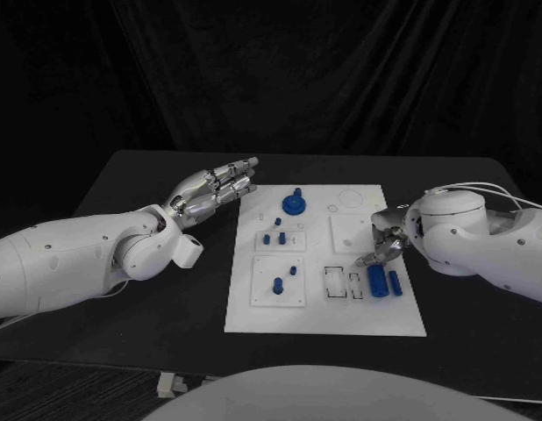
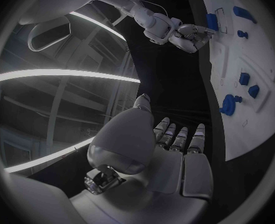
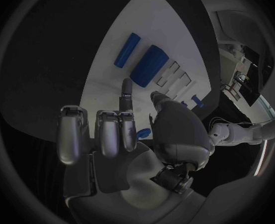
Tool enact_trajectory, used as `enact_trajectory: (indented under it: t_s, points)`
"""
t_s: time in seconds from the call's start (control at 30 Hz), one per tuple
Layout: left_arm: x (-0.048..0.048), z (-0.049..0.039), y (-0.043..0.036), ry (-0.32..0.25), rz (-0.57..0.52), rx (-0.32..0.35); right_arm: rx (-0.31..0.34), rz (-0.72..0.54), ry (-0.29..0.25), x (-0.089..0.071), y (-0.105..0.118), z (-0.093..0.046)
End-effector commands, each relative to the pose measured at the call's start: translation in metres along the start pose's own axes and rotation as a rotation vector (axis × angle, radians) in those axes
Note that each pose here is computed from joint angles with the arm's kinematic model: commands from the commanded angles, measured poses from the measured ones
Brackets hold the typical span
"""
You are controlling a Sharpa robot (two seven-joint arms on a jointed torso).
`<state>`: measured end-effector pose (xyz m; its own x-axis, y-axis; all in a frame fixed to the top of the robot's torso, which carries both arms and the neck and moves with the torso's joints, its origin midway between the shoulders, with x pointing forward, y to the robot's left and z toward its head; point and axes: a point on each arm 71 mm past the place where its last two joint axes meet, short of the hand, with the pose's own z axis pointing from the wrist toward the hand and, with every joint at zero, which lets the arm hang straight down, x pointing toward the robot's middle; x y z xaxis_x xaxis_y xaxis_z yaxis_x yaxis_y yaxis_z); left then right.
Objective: Assemble the parts on the task board
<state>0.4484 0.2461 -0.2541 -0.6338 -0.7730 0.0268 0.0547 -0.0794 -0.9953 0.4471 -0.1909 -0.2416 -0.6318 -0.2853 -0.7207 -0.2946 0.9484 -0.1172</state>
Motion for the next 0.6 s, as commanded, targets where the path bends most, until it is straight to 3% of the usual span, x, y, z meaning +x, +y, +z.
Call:
enact_trajectory:
  t_s: [0.03,0.6]
  points:
    - [0.0022,0.0013,-0.0003,0.009,-0.017,0.010,0.017,-0.011,0.025,0.0034,-0.0004,0.0008]
    - [0.0013,0.0014,0.0003,0.010,-0.017,0.007,0.018,-0.021,0.027,0.0046,0.0003,0.0010]
